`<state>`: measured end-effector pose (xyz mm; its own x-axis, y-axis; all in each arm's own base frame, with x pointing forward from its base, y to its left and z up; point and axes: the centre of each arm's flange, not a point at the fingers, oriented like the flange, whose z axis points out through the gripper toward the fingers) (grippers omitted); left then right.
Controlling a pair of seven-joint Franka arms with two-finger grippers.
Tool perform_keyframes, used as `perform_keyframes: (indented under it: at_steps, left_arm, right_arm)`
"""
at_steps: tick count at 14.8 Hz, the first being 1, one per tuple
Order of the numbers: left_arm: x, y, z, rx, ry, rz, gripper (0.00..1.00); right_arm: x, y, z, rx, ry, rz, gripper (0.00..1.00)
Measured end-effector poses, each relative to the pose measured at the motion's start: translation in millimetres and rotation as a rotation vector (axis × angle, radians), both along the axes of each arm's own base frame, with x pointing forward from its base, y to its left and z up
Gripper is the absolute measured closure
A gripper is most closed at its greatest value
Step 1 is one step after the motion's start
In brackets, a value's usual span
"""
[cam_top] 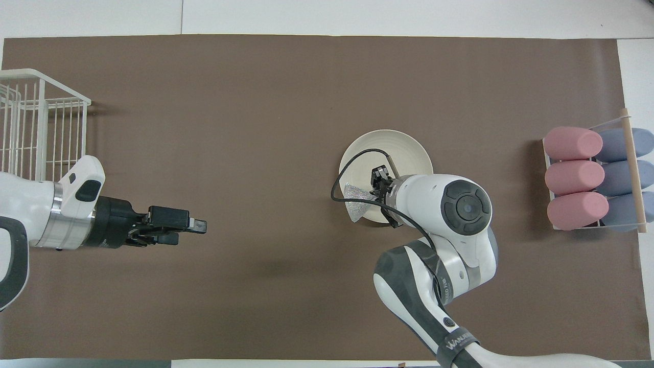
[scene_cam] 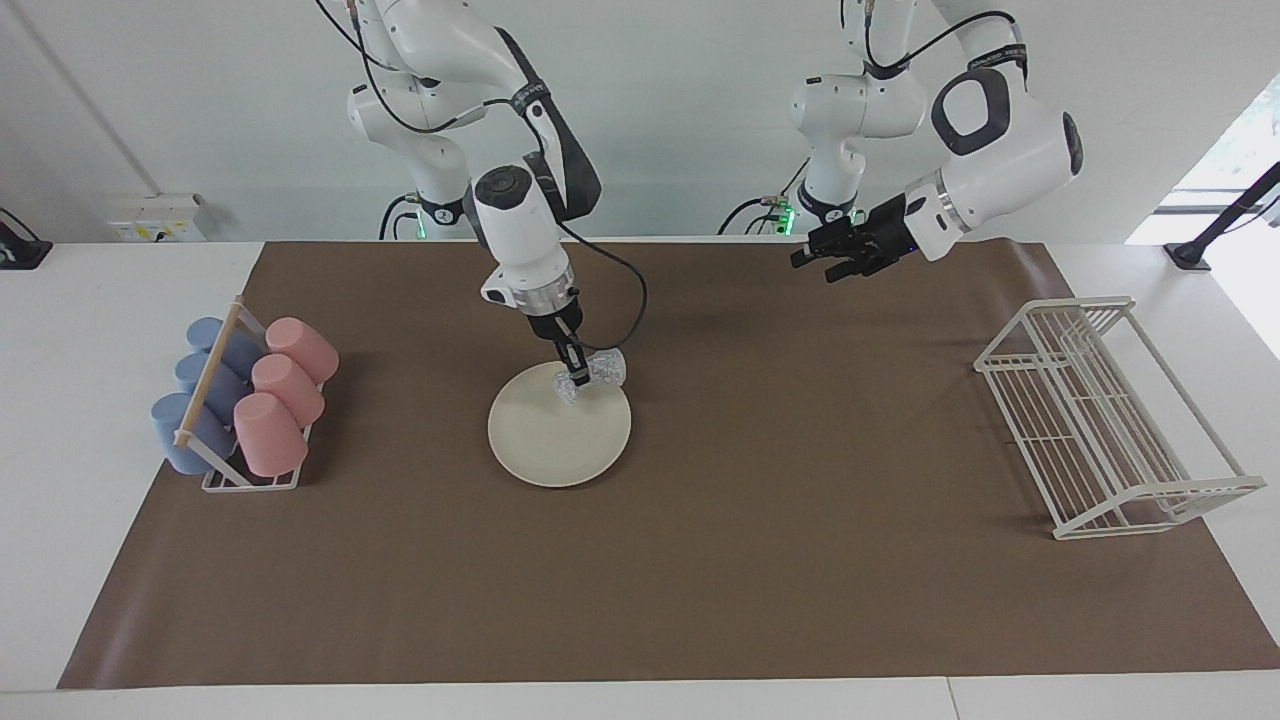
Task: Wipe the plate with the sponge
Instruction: 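Rub the sponge over the plate surface with the right gripper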
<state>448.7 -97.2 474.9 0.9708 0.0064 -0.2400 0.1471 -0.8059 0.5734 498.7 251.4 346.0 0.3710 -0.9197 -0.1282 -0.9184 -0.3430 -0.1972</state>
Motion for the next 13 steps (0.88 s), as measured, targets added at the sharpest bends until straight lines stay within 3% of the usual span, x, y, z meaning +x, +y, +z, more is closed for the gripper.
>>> perform_keyframes:
  at_steps: [6, 10, 13]
  left_arm:
    - [1, 18, 2, 0.232, -0.037, -0.108, 0.00]
    - [1, 20, 2, 0.256, -0.038, -0.115, 0.00]
    - [1, 21, 2, 0.262, -0.028, -0.098, 0.00]
  right_arm:
    - [6.7, -1, -49, -0.007, -0.005, 0.028, 0.89]
    - [10.6, -8, -51, -0.018, -0.025, 0.102, 0.89]
    - [31.2, -57, -51, -0.045, -0.056, 0.187, 0.89]
